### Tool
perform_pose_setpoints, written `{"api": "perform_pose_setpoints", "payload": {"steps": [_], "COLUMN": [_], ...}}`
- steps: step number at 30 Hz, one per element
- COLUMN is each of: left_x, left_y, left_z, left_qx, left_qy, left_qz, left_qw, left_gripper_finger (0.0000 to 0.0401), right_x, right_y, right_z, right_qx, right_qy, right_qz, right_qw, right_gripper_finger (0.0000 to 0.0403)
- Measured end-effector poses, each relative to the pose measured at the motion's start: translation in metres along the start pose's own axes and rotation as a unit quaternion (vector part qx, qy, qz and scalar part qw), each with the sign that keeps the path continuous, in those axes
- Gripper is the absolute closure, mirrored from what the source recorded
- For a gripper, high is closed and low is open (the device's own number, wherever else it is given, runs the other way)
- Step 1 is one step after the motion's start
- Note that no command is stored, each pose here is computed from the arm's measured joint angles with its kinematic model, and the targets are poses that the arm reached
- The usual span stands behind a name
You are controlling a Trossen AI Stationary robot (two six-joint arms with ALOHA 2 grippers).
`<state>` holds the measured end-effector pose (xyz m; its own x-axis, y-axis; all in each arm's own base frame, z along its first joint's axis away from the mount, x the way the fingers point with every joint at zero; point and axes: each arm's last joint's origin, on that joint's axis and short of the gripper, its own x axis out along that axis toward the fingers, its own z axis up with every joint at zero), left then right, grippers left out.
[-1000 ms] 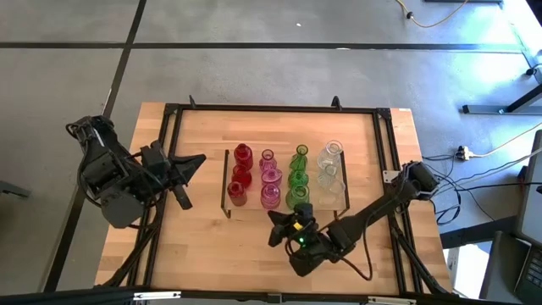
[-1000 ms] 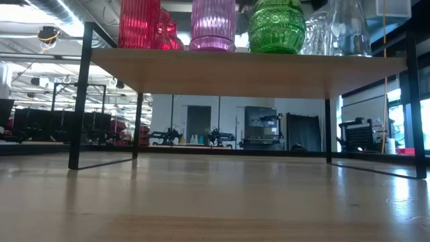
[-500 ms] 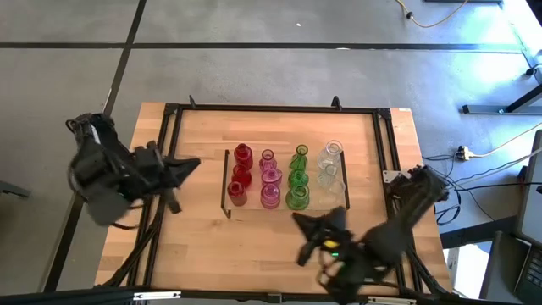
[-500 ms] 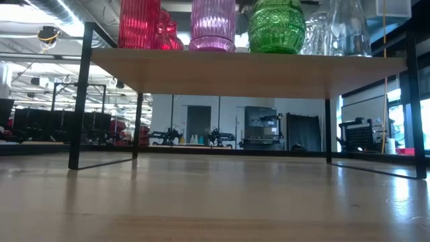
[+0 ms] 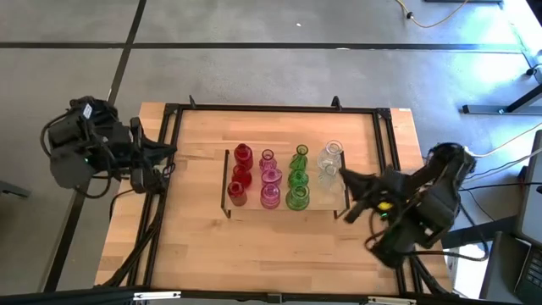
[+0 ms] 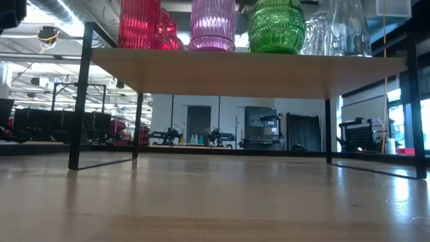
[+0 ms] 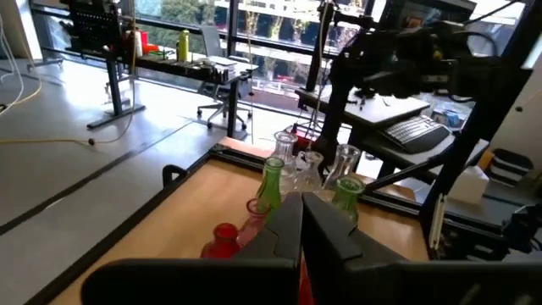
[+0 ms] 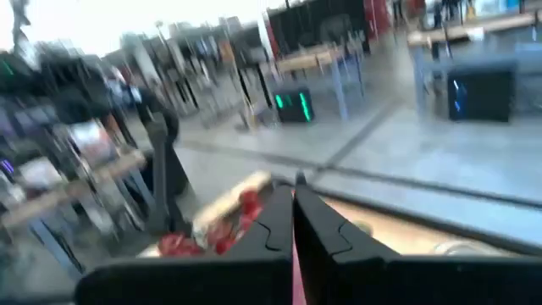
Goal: Sort vases onto shelf
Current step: Return to Home Position
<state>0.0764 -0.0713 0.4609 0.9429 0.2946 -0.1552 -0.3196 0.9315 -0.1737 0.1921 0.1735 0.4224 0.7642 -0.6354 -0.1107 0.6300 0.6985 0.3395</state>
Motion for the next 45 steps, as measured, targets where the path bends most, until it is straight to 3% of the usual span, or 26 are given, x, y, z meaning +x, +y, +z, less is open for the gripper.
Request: {"api": "perform_pose_setpoints", "payload": {"steps": [2,8,15,20,26,32,38,45], "left_x": [-0.001,-0.001,-0.005,-0.006,-0.001,0.012,0.023,0.023], "left_y": [0.006,0.03,0.075,0.108,0.138,0.129,0.106,0.101], "left_z": [-0.008,-0.041,-0.065,-0.09,-0.144,-0.202,-0.262,-0.27], "left_qx": [0.004,-0.034,-0.093,-0.132,-0.195,-0.243,-0.28,-0.272], "left_qy": [0.001,0.005,-0.019,-0.041,-0.057,-0.085,0.013,0.058], "left_qz": [-0.002,-0.015,-0.021,-0.003,0.008,0.03,-0.043,-0.073], "left_qw": [1.0,0.999,0.995,0.99,0.979,0.966,0.959,0.958], "left_gripper_finger": [0.0401,0.0401,0.0401,0.0401,0.0401,0.0401,0.0401,0.0401], "right_x": [-0.004,-0.013,-0.01,-0.008,-0.006,-0.005,-0.004,-0.004], "right_y": [-0.025,-0.101,-0.16,-0.191,-0.212,-0.231,-0.244,-0.245], "right_z": [-0.004,-0.012,0.012,0.026,0.036,0.044,0.048,0.049], "right_qx": [0.022,0.07,0.061,0.059,0.019,0.024,0.04,0.044], "right_qy": [-0.029,-0.022,-0.018,-0.016,-0.015,-0.015,-0.015,-0.018], "right_qz": [0.011,0.047,0.051,0.052,0.054,0.055,0.056,0.056], "right_qw": [0.999,0.996,0.997,0.997,0.998,0.998,0.997,0.997], "right_gripper_finger": [0.0403,0.0403,0.0403,0.0403,0.0403,0.0403,0.0403,0.0403]}}
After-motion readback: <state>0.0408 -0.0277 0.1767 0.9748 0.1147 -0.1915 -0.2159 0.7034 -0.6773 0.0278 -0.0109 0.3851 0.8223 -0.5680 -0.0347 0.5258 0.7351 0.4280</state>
